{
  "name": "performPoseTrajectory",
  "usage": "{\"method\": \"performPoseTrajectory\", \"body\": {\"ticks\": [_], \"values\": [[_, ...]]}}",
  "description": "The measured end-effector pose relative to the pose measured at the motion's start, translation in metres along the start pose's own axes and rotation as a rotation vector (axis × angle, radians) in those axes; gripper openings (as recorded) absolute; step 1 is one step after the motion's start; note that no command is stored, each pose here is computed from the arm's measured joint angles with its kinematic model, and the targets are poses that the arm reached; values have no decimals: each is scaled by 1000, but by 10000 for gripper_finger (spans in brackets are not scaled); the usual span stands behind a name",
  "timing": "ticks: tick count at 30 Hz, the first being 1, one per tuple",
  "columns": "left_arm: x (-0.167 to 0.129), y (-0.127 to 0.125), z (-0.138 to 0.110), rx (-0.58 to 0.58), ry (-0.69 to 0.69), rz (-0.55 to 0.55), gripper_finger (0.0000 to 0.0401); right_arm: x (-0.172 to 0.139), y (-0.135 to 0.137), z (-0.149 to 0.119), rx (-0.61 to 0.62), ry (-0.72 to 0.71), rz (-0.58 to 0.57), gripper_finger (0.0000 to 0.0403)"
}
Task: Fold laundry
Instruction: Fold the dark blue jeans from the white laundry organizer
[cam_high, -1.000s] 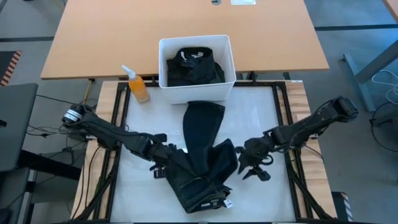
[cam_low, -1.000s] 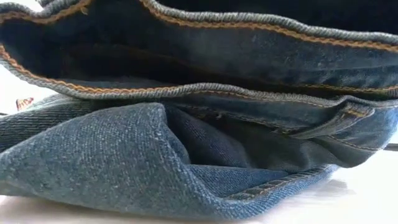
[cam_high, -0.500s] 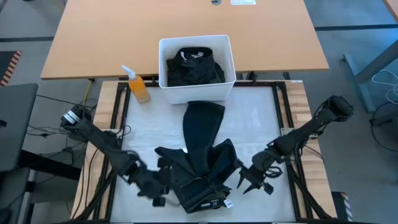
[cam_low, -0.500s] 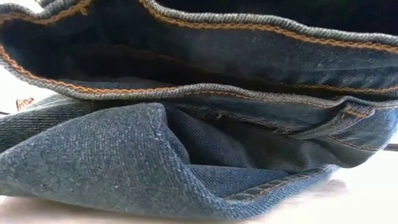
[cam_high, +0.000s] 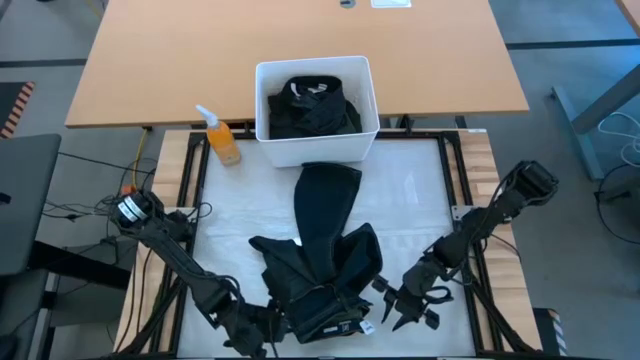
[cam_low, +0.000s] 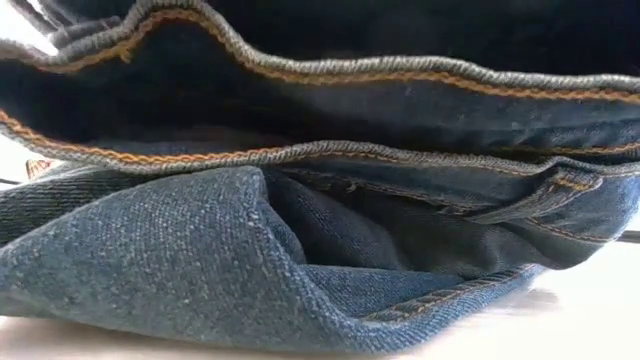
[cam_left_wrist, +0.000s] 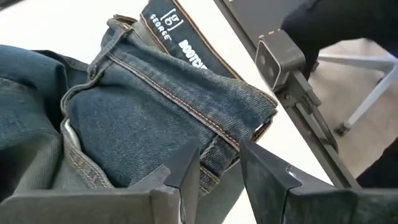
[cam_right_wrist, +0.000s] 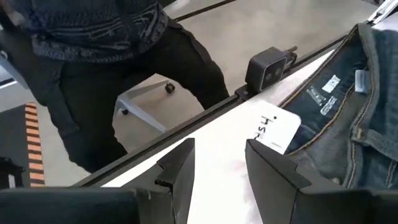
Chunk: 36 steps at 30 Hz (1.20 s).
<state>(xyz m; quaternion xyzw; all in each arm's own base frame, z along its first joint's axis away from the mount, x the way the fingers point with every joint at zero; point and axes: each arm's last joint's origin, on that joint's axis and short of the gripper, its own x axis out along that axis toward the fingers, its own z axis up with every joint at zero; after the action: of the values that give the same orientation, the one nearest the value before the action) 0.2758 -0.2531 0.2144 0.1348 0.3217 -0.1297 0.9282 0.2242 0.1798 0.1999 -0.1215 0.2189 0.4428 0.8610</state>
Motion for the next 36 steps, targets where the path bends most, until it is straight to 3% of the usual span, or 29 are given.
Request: {"method": "performPoseTrajectory", "body": {"ticks": [6, 12, 19, 23, 31, 36], "values": [[1, 2, 1, 67, -1, -1, 116, 0, -2, -1, 9, 9, -30, 168], [6, 14, 2, 83, 11, 17, 164, -2, -8, -2, 21, 16, -47, 168], [11, 22, 2, 142, 34, -86, 235, -2, -10, -3, 27, 20, -56, 168], [10, 21, 2, 257, 30, -121, 260, -4, -15, -4, 34, 20, -69, 168], [11, 8, -6, 506, 61, 12, 265, -5, -20, -5, 44, 21, -86, 168], [29, -2, -15, 540, 67, 39, 265, -6, -19, -7, 49, 40, -83, 168]]}}
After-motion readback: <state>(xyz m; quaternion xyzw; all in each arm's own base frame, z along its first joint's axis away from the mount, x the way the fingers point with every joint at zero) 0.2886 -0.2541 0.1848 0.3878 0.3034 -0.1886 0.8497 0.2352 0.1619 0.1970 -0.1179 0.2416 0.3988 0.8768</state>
